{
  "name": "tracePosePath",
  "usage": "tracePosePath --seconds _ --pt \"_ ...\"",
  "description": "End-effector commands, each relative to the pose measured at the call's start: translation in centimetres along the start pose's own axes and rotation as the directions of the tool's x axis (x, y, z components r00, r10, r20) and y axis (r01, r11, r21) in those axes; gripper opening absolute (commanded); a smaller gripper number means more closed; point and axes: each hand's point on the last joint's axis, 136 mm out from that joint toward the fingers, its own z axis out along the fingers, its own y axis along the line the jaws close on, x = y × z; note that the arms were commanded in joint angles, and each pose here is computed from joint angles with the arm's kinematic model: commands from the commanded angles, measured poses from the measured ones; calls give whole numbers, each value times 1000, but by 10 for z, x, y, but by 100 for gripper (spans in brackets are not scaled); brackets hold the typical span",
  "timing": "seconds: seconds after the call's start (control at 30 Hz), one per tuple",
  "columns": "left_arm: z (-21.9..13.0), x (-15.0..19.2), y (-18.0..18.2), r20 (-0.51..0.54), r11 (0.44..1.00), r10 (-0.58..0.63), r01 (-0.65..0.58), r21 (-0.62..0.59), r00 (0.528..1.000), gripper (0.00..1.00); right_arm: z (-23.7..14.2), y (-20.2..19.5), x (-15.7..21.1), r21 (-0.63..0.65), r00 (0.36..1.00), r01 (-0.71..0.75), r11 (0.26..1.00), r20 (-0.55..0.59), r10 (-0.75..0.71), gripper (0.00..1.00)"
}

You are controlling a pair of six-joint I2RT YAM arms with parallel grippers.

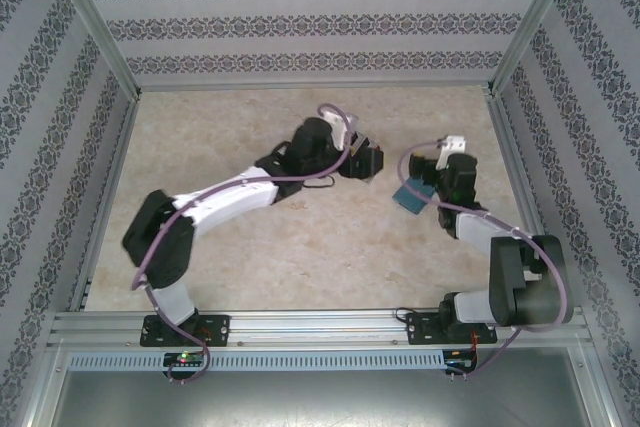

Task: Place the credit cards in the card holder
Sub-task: Move the storage box to the top-center of the table, then rotate the storage box at the center of the table.

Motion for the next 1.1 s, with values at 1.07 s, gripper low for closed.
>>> tracePosePath --seconds 1.07 --pt "36 46 134 -173 960 -273 257 -107 946 100 100 214 30 -422 658 -734 532 -635 404 84"
